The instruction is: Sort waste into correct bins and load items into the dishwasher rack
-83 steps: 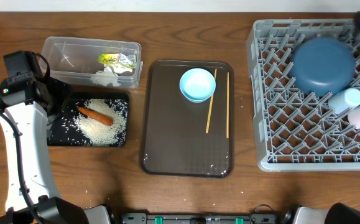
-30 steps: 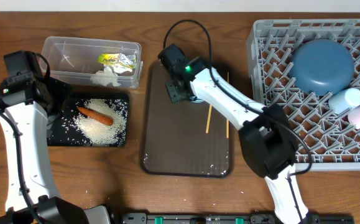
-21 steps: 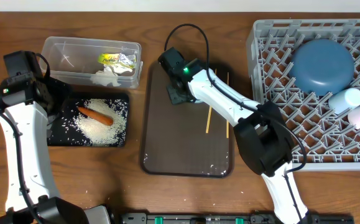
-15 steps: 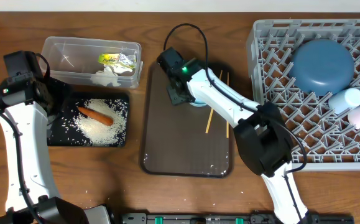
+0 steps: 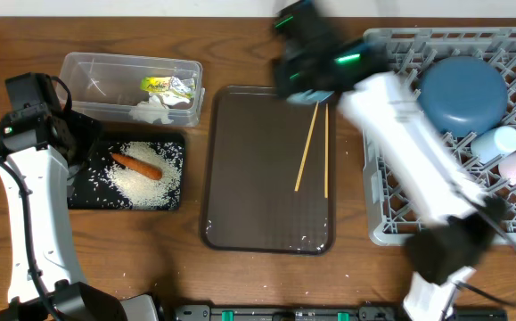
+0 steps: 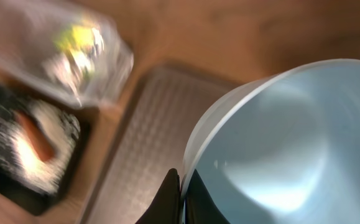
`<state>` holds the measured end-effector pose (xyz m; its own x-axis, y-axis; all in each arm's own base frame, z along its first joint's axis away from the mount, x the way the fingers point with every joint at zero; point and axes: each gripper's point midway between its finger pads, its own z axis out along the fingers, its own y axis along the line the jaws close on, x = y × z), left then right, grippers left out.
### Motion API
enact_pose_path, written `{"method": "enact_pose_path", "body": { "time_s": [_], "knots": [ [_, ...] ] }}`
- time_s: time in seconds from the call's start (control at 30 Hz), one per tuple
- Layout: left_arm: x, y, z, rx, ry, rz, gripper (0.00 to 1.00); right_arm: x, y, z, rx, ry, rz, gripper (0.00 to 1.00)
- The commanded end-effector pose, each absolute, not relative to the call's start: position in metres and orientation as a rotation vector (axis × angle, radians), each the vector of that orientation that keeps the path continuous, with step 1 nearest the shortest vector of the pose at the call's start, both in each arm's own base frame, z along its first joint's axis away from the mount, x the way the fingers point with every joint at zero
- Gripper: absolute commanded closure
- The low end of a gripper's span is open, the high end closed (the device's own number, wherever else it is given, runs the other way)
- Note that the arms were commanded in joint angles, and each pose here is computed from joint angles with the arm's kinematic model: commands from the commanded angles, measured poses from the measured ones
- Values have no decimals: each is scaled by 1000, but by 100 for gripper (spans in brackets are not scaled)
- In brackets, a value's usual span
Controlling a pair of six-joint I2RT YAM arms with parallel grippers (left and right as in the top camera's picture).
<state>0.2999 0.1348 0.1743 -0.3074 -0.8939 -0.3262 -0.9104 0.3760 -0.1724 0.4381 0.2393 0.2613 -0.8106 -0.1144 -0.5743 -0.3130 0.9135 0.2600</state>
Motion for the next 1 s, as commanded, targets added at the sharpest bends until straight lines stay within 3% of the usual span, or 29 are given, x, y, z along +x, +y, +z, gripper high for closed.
{"method": "enact_pose_path", "body": {
  "time_s": [0.0,0.13,0.4,0.67,0.97],
  "knots": [
    [298,138,172,-1581,2280,84,2,446,177,311,-266,2402,703,99],
    [298,138,172,-1581,2280,84,2,461,80,335,-116,2287,906,99],
    [298,138,172,-1581,2280,84,2,458,-82,342,121,2060,1094,99],
    [298,138,172,-1581,2280,84,2,456,-158,330,119,1827,1296,99],
    [298,138,172,-1581,2280,84,2,478,-208,276,229,1802,1348,99]
  ]
}}
